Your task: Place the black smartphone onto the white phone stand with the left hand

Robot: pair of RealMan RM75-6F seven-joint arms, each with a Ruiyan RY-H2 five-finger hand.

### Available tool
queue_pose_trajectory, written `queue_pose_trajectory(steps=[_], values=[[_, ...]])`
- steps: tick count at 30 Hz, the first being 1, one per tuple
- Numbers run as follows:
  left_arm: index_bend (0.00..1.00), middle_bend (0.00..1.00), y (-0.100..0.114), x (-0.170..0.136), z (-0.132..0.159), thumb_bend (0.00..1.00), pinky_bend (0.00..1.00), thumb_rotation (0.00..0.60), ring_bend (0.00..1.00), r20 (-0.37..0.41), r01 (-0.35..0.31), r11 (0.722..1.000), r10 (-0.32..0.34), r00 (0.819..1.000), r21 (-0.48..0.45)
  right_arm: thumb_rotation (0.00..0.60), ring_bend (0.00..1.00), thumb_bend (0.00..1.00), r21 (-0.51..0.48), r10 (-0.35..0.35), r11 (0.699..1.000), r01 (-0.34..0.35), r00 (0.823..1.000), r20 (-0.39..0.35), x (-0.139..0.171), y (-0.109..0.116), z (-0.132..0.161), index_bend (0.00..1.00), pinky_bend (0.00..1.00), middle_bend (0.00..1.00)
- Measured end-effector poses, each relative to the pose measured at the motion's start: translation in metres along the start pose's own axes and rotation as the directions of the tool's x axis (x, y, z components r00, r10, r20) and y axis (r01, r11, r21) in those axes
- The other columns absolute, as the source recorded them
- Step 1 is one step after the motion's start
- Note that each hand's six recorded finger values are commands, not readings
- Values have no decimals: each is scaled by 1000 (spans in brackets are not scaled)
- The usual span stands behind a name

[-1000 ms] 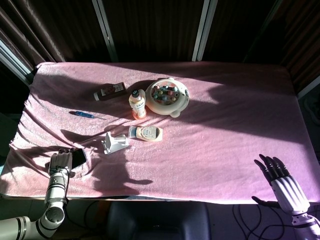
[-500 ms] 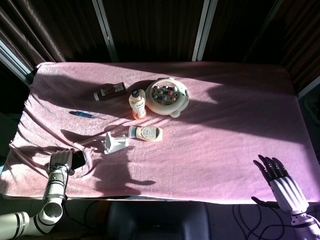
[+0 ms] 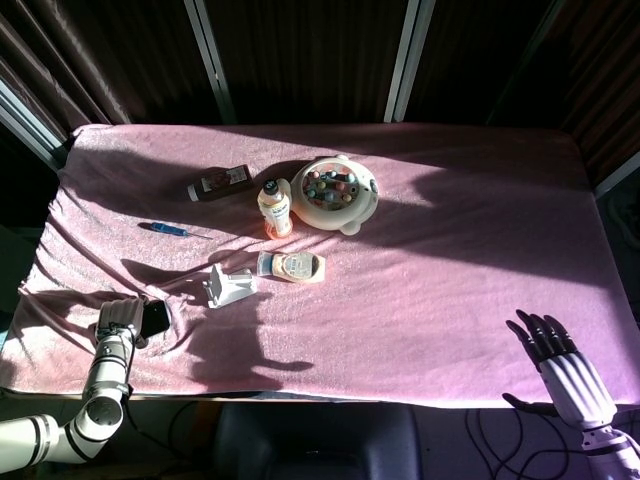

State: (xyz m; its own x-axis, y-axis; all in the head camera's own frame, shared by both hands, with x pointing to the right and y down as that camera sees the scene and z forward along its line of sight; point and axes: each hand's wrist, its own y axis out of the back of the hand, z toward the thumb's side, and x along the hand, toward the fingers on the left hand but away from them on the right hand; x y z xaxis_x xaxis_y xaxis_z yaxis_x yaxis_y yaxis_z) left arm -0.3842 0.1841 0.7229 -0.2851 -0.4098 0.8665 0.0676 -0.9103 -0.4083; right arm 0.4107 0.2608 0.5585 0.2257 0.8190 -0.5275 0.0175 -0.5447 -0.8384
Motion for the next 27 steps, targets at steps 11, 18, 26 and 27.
queue_pose_trajectory(steps=[11,18,26,27], values=[[333,591,-8,8,-4,273,263,600,367,45,74,996,-72,996,-47,600,0,238,-1,4,1000,-4,1000,-2,1,0,1,0,0,0],[316,581,-10,14,-8,279,263,600,370,81,94,993,-88,993,-71,600,0,239,2,7,1000,-7,1000,-3,0,-2,2,0,0,0],[329,599,-15,22,-14,278,270,600,379,98,126,987,-116,988,-104,600,0,239,3,9,1000,-9,1000,-4,0,-2,2,0,0,0],[332,601,-15,23,-14,279,271,600,381,100,131,985,-120,988,-109,600,0,239,3,10,1000,-10,1000,-4,0,-2,2,0,0,0]])
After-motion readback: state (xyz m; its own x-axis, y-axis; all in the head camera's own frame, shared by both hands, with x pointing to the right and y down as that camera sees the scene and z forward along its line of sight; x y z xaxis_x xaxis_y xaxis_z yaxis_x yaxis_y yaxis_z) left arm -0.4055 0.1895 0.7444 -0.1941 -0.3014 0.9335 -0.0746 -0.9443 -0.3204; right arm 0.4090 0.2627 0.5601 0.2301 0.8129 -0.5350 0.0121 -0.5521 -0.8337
